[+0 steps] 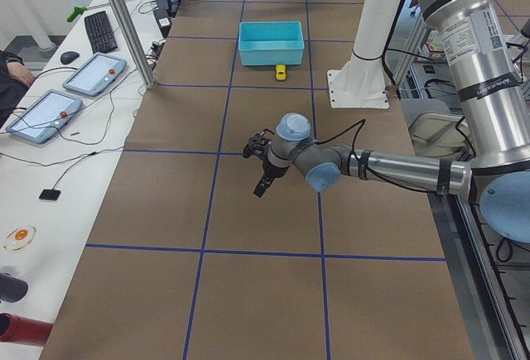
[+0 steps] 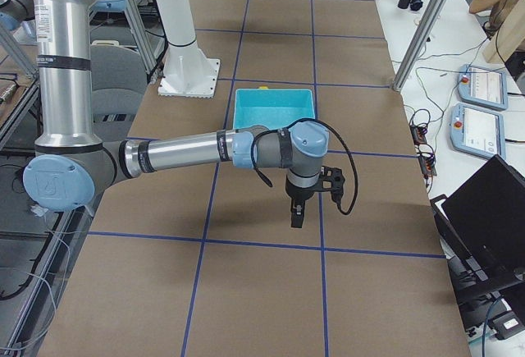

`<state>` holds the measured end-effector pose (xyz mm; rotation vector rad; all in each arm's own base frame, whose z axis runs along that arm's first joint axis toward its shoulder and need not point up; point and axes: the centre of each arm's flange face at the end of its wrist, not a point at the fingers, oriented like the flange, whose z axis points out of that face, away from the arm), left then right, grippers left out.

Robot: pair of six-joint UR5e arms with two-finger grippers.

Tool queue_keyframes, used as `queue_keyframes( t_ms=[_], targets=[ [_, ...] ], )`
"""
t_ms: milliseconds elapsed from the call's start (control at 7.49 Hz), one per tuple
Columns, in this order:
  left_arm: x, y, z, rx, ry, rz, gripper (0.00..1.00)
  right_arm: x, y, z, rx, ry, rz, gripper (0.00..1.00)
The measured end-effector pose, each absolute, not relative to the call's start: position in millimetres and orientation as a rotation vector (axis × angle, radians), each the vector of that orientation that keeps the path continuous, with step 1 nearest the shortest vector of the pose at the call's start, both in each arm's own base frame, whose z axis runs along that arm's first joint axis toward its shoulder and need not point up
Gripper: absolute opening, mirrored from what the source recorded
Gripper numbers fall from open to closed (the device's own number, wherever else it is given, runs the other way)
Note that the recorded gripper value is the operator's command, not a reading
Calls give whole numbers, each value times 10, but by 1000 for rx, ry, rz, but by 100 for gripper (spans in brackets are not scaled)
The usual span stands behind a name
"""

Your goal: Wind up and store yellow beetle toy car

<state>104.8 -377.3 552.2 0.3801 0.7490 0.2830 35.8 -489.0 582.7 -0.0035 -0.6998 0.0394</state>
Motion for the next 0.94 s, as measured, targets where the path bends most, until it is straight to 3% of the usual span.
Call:
queue_keyframes(
  t_ms=[935],
  targets=[
    [0,-4827,5585,-5,792,-134,100,-1203,-5326,3961,252,-754,-360,100]
  ],
)
